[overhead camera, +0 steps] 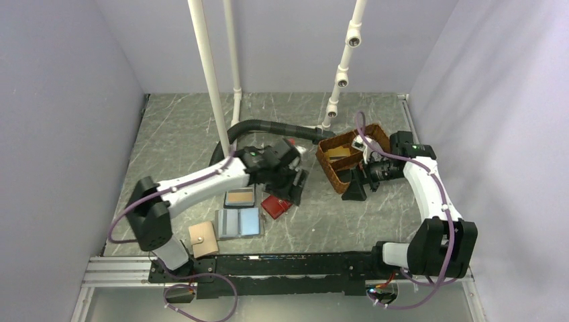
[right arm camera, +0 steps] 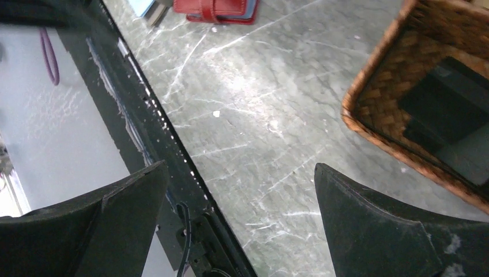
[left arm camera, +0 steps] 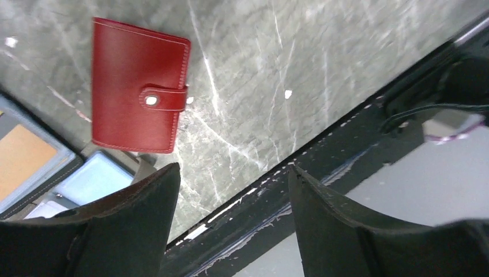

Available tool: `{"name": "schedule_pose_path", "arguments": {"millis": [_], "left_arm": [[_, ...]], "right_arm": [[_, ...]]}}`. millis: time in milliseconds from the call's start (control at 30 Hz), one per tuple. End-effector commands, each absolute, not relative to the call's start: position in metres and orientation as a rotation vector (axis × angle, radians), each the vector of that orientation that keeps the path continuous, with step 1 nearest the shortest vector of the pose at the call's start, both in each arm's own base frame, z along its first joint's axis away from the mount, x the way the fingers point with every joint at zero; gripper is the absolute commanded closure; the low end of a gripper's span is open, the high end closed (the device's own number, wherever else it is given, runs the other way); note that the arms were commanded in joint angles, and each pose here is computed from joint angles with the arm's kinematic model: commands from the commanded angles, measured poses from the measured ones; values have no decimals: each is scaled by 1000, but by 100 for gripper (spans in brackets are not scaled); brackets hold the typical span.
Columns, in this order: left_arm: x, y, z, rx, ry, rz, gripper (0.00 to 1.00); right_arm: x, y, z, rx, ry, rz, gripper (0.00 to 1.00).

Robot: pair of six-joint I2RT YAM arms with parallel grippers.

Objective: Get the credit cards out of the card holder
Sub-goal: Open the card holder at the center of the board.

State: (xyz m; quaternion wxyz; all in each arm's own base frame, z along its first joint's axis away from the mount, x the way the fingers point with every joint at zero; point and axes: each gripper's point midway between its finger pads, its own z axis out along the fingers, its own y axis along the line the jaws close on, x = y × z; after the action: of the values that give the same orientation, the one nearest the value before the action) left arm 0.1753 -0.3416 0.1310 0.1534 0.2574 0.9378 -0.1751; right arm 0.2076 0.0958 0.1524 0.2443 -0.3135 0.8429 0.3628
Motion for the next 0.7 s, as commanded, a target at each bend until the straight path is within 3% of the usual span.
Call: {"name": "schedule_pose_path", "arguments": {"millis": [0, 233, 467, 667], "left_arm": [[189, -327, 146, 617, 2693, -806, 26], [215, -305, 122, 546, 2730, -765, 32], [225, -315, 88, 560, 2807, -734, 47], [232, -307, 63, 527, 2869, -604, 49]], "right_arm": [[207, 114, 160, -1000, 2231, 975, 0], [203, 136, 162, -1058, 2190, 1043, 0], [205, 141, 161, -1055, 2184, 1062, 1], [202, 142, 158, -1042, 2190, 1071, 1]]}}
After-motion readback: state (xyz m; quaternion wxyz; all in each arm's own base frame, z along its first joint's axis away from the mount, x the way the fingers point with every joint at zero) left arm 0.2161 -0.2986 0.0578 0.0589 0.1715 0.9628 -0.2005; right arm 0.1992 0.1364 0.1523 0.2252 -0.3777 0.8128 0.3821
